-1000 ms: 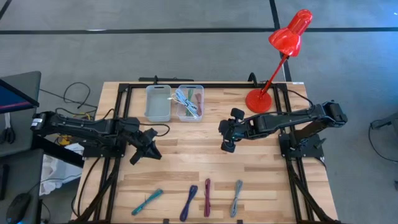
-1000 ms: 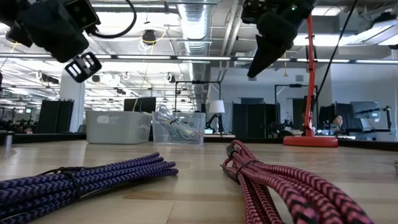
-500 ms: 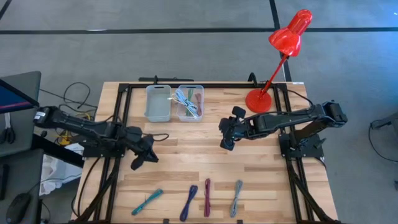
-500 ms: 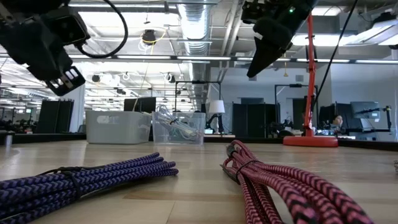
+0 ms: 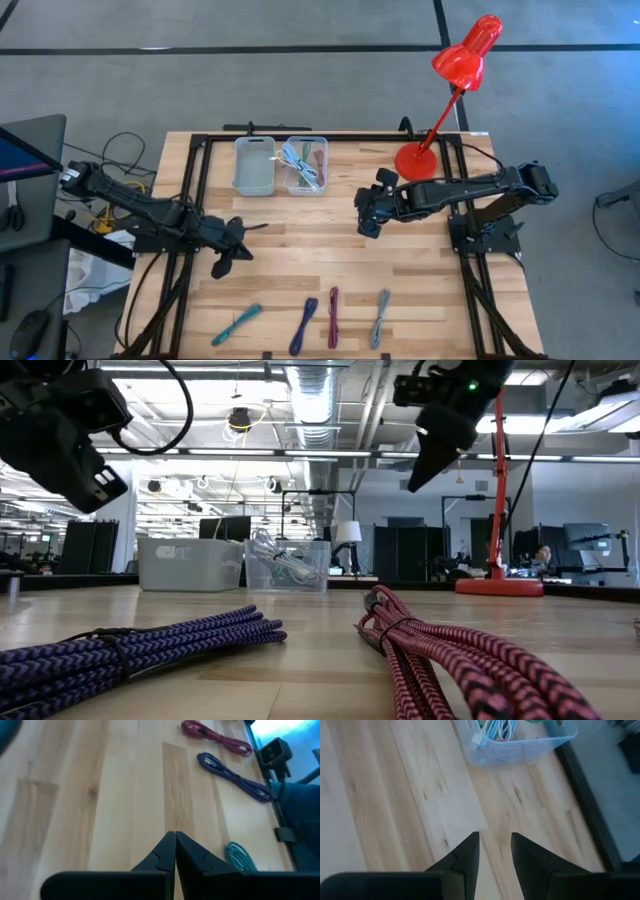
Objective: Pick & Place USB Port
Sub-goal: Put the black and blue charge cable into the gray bin
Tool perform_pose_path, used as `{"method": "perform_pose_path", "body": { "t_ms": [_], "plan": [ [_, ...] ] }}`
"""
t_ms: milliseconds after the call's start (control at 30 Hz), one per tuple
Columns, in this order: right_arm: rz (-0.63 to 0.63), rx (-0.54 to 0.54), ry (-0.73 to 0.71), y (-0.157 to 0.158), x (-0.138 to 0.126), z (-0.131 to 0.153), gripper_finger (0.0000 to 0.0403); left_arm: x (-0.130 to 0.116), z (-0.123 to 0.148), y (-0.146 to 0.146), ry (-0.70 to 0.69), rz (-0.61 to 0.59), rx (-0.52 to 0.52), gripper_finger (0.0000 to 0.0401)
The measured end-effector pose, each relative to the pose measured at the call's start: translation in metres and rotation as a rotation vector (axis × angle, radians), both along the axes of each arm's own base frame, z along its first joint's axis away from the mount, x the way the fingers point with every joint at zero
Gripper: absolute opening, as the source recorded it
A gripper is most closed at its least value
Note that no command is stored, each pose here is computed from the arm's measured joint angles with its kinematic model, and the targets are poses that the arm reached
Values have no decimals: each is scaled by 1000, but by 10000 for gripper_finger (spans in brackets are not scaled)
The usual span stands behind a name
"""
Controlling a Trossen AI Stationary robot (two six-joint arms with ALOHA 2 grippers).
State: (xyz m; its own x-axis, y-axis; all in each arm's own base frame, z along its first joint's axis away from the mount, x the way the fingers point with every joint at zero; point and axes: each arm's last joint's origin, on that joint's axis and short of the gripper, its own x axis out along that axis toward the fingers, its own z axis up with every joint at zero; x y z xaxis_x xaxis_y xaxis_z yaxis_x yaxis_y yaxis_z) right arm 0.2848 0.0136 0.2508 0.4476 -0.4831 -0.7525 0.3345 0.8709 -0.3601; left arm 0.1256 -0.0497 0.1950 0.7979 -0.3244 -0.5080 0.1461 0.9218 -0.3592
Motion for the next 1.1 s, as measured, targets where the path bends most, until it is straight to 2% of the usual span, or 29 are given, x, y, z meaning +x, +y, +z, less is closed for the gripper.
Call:
{"method": "perform_pose_path", "body": {
  "t_ms": [167, 333, 667, 867, 1100],
  "plan": [
    [5, -62, -63, 8, -23, -2, 81, 1, 1, 1, -26, 28, 45, 7],
    [40, -40, -230, 12, -57, 1, 60, 1, 1, 2, -32, 42, 48, 9],
    [94, 38, -551, 12, -119, 2, 58, 2, -1, 2, -1, 73, 20, 11],
    [100, 66, -667, 8, -138, -3, 58, 7, -9, 3, 31, 170, 126, 17],
    [95, 68, -684, 6, -145, -7, 58, 13, -20, 1, 114, 161, 177, 44]
  ]
}}
